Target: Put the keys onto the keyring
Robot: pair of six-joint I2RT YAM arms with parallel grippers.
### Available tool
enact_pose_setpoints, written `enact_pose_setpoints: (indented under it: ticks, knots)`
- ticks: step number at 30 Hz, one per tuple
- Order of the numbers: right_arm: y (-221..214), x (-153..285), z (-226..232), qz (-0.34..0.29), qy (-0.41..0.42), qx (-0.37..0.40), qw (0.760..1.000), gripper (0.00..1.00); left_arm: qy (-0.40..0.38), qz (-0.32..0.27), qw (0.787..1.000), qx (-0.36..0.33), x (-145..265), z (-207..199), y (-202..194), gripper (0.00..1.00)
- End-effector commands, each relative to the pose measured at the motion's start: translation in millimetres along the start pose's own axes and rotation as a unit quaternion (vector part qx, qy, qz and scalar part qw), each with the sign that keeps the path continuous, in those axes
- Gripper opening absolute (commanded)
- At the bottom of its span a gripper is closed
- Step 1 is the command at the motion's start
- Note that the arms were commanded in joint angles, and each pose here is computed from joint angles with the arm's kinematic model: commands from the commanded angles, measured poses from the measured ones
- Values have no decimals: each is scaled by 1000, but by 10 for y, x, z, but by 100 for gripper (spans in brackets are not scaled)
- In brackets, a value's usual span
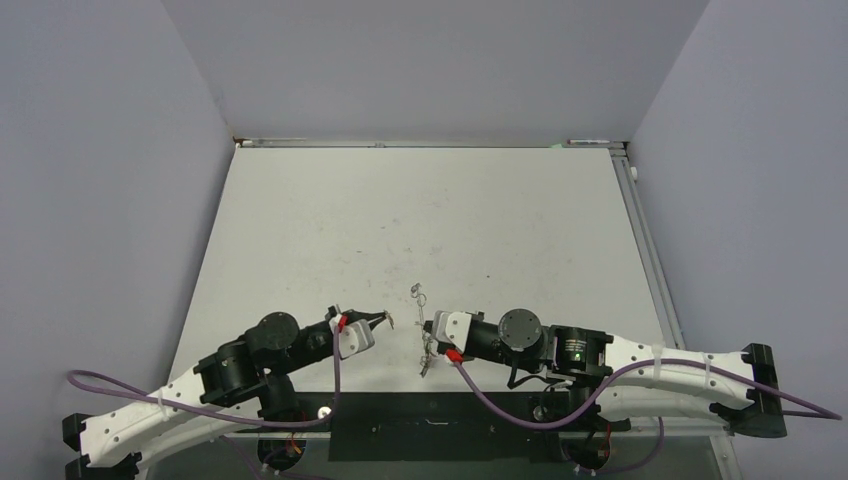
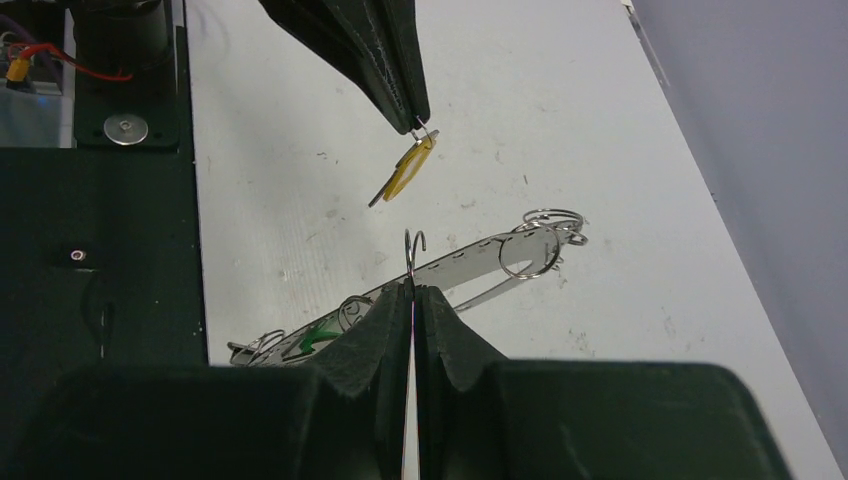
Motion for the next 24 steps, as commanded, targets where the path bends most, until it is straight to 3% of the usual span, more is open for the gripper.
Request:
enact_pose_setpoints:
  ticks: [1, 11, 24]
  knots:
    - [286, 66, 26, -51, 20, -3, 998, 5, 1, -29, 1000, 5, -25, 34, 93, 0]
    - [277, 11, 132, -49, 66, 2, 997, 5, -67, -90, 993, 21, -46, -65, 210, 0]
    - [259, -85, 162, -35, 80, 11, 996, 5, -106, -104, 988, 33, -66, -147, 240, 0]
Point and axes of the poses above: each gripper's point midway between its finger pads, its own x axis back along the fingers, its own z axis along the line the jaws close on, y = z × x, the point moved 7 cm from there along x, back along the fingers, and after that the axes turned 13 degrees about -x, right-handed, at the moved point
